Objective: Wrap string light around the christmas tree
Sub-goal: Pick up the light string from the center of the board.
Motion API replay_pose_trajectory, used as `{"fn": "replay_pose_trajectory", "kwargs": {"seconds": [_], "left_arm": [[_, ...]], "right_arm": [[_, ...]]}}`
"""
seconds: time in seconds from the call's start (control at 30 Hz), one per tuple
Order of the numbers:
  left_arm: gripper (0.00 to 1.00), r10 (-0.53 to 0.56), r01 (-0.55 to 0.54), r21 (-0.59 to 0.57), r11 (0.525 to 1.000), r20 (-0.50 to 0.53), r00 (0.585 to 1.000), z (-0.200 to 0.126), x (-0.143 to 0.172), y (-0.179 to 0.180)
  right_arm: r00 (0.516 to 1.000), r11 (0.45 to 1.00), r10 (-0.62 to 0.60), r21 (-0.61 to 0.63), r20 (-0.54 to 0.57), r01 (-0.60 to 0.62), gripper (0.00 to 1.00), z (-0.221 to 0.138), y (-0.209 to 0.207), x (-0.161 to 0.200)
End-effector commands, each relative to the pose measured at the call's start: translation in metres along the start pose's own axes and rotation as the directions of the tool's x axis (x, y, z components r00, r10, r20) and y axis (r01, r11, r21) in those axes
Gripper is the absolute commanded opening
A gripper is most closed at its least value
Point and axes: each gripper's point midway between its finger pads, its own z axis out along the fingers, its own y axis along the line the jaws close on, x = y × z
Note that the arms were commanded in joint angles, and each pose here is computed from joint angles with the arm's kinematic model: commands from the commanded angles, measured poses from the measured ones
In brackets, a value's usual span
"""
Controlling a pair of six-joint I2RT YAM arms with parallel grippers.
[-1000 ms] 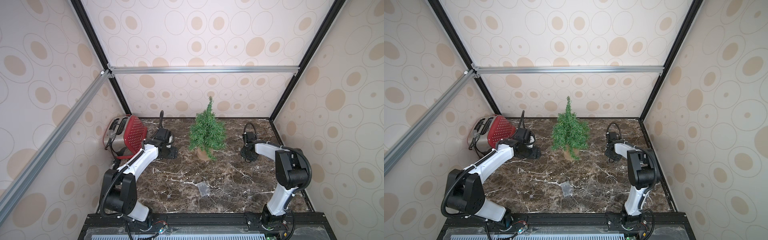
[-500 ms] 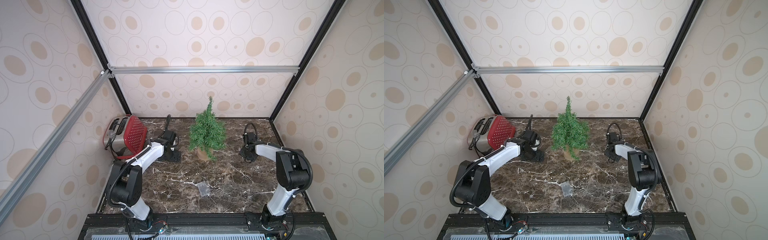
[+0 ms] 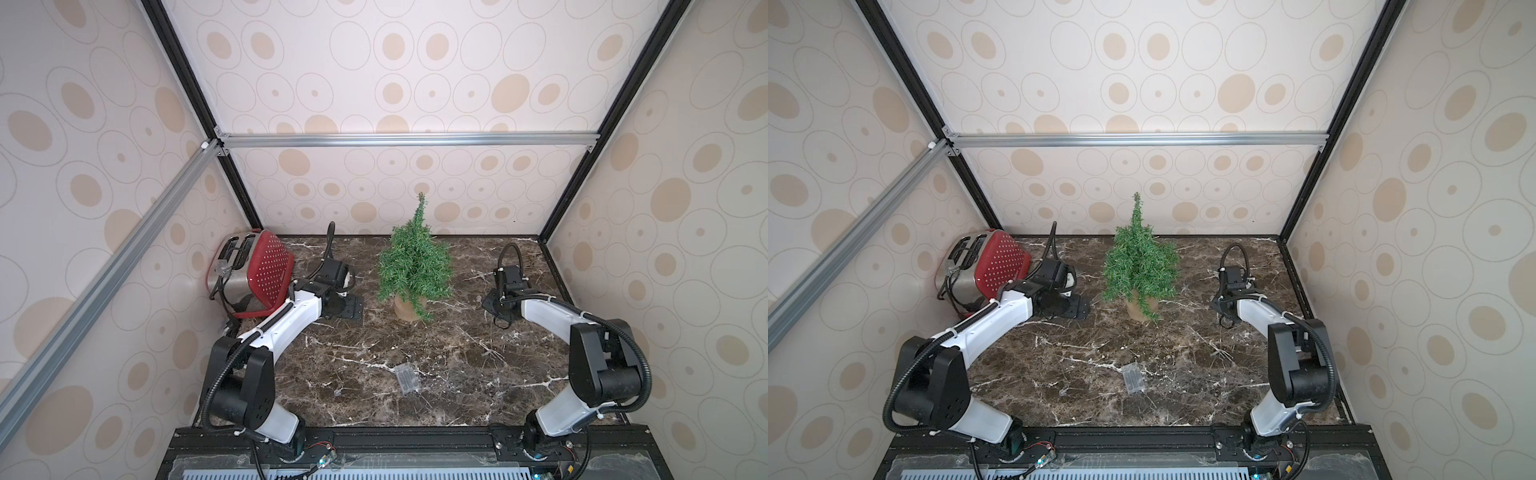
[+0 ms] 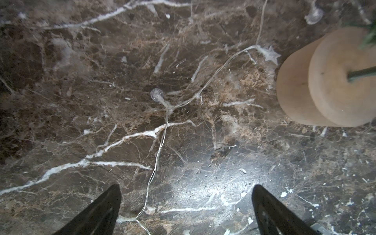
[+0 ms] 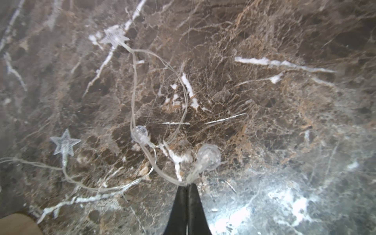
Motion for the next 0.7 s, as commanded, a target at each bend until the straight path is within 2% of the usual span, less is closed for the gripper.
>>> {"fn": "replay_pose_trajectory", "kwargs": {"seconds": [0.0, 0.2, 0.3, 0.37, 0.5, 0.67], "left_arm": [[0.99, 0.009, -0.012, 0.024, 1.000, 0.139, 0.990, -0.014, -0.019, -0.003], [0.99, 0.020, -0.023, 0.004, 1.000, 0.338, 0.941, -0.035, -0.030, 0.004], [0.99, 0.027, -0.018, -0.030, 0.999, 0.363, 0.931, -0.038, -0.027, 0.011], [0.99, 0.035, -0.025, -0.036, 0.999, 0.309, 0.950, -0.031, -0.021, 0.012], [0.97, 0.038, -0.033, -0.043, 0.998, 0.115, 0.993, -0.004, -0.009, 0.010], [0.90, 0.044, -0.048, -0.064, 0.997, -0.058, 0.997, 0.032, 0.004, 0.011]], "right_arm": [[0.999, 0.998, -0.026, -0.058, 0.029, 0.028, 0.00, -0.012, 0.008, -0.002], [0.994, 0.988, -0.075, -0.127, 0.080, 0.085, 0.00, -0.030, 0.017, -0.009], [0.991, 0.984, -0.082, -0.151, 0.104, 0.097, 0.00, -0.042, 0.019, -0.013], [0.989, 0.980, -0.086, -0.170, 0.121, 0.106, 0.00, -0.052, 0.022, -0.016], [0.982, 0.975, -0.103, -0.181, 0.161, 0.132, 0.00, -0.073, 0.022, -0.024], [0.975, 0.971, -0.134, -0.172, 0.179, 0.165, 0.00, -0.086, 0.019, -0.026]]}}
